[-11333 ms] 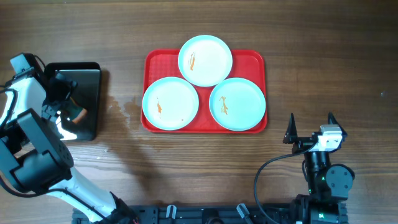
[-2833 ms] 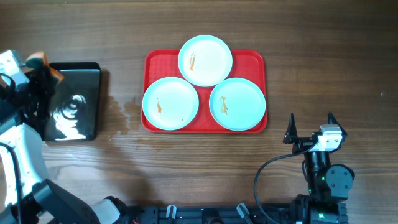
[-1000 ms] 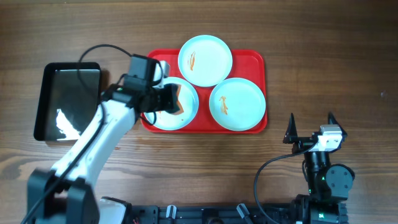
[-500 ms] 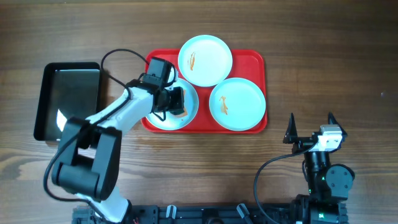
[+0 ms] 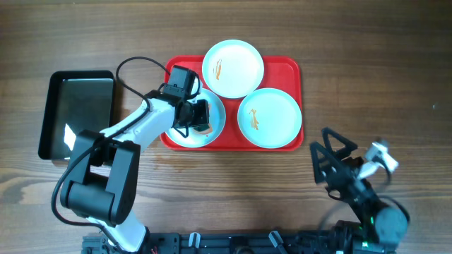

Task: Clean dirty plates on tray and stack at the side
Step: 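Carry the sponge with the left gripper onto the left white plate, then reach the right gripper to the left plate's rim and grip it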

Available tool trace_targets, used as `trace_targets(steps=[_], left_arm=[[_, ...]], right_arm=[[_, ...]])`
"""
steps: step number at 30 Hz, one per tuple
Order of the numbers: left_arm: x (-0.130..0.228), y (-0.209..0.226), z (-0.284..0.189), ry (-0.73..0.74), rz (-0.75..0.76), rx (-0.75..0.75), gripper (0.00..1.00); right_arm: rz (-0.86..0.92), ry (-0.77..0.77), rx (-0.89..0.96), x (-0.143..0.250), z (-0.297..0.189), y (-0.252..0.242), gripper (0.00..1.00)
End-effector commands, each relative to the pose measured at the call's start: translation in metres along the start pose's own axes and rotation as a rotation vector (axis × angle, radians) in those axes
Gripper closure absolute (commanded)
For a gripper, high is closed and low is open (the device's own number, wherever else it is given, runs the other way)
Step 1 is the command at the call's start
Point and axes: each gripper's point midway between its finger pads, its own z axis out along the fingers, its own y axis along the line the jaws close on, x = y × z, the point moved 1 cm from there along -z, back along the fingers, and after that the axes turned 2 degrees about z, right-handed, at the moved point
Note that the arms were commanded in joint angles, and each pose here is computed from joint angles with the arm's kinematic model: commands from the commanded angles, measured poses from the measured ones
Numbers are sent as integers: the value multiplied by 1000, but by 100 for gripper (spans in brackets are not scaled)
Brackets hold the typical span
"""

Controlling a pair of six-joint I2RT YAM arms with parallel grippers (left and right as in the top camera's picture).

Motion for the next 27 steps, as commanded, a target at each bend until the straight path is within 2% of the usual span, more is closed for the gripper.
trace_targets(steps=[1, 4, 5, 8, 10, 12, 16, 18, 22, 24, 27], left_arm=[[-5, 3, -4, -20, -41, -13, 96], [-15, 7, -15, -59, -109, 1, 95], [-17, 9, -19, -69, -116, 2, 93], [-22, 16, -24, -85, -134, 0, 75], [-21, 19, -25, -80, -142, -5, 72], [-19, 19, -25, -72, -144, -8, 71], [-15, 21, -24, -57, -148, -14, 68], [-15, 21, -24, -53, -148, -16, 69], [-12, 23, -24, -42, -154, -21, 74], [-9, 28, -25, -26, -171, -30, 72], [-6, 34, -26, -13, -187, -40, 70]], right_arm=[[190, 43, -81, -9, 3, 35, 0], [88, 163, -32, -13, 17, 45, 0], [66, 216, -13, -14, 23, 46, 0], [26, 408, -1, -24, 51, 49, 0], [46, 583, -52, -26, 74, 49, 0], [59, 694, -32, -22, 94, 42, 0], [-78, 948, 438, 18, 125, -11, 0], [-165, 1052, 616, 36, 131, -26, 0], [-171, 1218, 600, 85, 155, -22, 0], [-94, 1214, 633, 104, 165, -29, 0], [-95, 1224, 692, 118, 169, -51, 0]])
